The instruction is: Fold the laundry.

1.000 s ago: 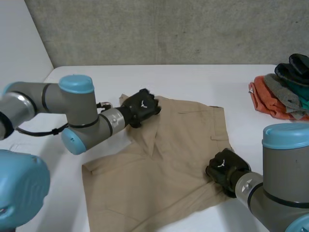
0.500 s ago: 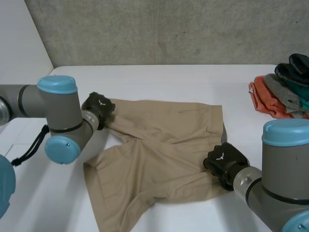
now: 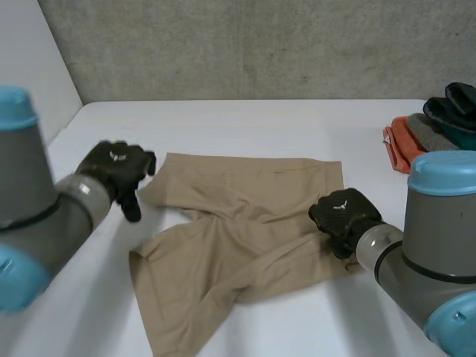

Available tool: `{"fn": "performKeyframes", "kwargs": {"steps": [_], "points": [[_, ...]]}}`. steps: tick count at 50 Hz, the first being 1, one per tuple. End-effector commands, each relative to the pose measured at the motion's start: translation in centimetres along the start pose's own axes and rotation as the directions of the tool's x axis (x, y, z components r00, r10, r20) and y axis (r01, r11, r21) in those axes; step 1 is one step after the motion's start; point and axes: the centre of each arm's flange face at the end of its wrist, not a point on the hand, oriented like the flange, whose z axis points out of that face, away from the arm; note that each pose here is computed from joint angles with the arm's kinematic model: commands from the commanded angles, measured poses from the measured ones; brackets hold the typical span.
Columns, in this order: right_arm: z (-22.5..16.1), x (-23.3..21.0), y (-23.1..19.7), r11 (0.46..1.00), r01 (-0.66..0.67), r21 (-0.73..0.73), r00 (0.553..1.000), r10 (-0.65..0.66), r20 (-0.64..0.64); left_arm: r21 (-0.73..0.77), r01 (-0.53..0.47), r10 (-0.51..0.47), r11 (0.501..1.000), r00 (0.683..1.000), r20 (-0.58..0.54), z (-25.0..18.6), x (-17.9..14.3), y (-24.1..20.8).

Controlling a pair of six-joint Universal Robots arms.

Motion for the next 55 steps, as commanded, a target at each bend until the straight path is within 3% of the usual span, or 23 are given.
{"fn": "performKeyframes", "kwargs": {"steps": [1,7,13,27,43,49,53,55], "points": [[0.6,0.2,-0.1,0.996,-0.084,0.013,0.996,0.084,-0.011,-0.033,0.107,-0.11,0.994,0.982,-0.152,-6.9,3.6,2.9],[0.8,0.1,-0.1,0.994,-0.101,0.029,0.995,0.101,-0.017,-0.142,0.188,-0.215,0.972,0.955,-0.207,-9.2,5.5,6.1],[0.7,0.0,0.2,0.994,-0.104,0.021,0.994,0.104,-0.017,-0.195,0.213,-0.255,0.957,0.941,-0.223,-9.7,6.3,7.2],[0.6,0.3,0.1,0.993,-0.108,0.041,0.994,0.109,-0.032,-0.32,0.176,-0.257,0.931,0.939,-0.231,-7.4,7.8,9.9],[-1.5,0.8,-1.2,0.993,-0.095,0.063,0.994,0.098,-0.038,-0.243,0.152,-0.218,0.958,0.937,-0.273,-7.3,8.4,7.9],[-4.3,1.2,-0.7,0.995,0.088,-0.037,0.996,-0.089,-0.01,-0.298,0.006,-0.112,0.955,0.934,-0.34,-10.3,8.2,7.7],[-7.3,0.7,1.5,0.938,0.292,-0.186,0.955,-0.274,0.114,-0.324,-0.093,-0.045,0.941,0.918,-0.393,-11.9,8.0,7.8],[-9.3,-0.2,3.0,0.882,0.392,-0.26,0.912,-0.337,0.234,-0.327,-0.132,-0.025,0.936,0.899,-0.437,-13.1,8.0,7.7]]}}
